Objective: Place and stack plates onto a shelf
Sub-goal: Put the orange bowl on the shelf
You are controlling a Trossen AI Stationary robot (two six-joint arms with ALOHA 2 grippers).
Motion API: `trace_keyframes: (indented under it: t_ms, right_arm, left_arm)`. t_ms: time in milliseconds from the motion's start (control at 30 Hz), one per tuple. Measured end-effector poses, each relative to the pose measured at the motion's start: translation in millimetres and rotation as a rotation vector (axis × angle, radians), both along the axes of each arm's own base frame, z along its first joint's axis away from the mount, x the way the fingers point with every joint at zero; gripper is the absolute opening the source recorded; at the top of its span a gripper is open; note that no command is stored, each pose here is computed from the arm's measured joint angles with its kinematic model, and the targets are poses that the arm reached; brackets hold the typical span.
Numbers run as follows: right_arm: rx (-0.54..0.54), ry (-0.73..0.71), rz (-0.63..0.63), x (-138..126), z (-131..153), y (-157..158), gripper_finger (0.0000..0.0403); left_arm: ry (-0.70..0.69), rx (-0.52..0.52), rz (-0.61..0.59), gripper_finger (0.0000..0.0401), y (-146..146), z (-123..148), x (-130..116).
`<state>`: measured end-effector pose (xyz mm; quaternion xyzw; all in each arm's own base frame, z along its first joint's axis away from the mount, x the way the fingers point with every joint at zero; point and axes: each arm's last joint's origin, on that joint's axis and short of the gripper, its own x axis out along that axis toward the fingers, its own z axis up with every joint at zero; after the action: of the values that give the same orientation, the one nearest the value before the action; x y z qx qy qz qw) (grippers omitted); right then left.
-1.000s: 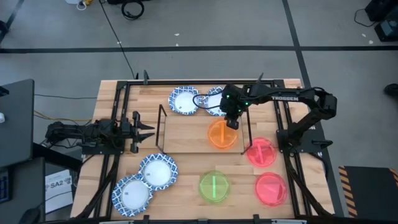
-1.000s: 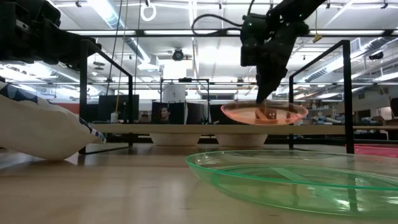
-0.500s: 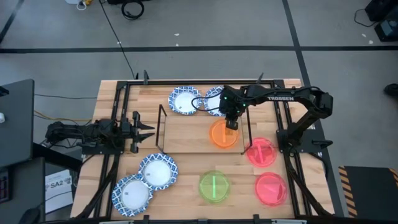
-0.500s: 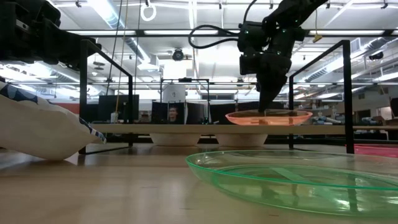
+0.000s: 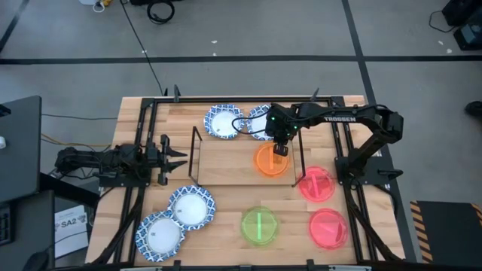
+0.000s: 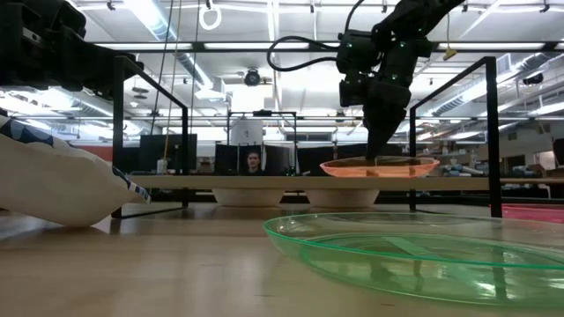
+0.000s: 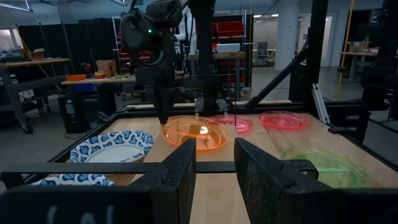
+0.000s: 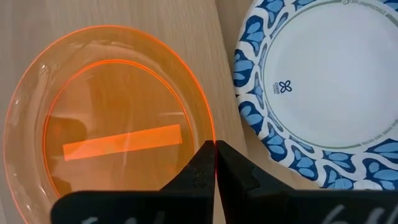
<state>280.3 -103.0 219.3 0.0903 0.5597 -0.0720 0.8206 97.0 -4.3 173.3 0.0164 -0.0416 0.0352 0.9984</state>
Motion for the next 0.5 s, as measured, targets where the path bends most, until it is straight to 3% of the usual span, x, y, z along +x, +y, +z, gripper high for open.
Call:
trace_keyframes:
  t_ms: [500]
  right_arm:
    - [0.000,0.000,0.000,-0.1,0.1,0.0,0.0066]
  left_arm:
    - [0.000,0.000,0.000,0.0117,0.0,0.1,0.0]
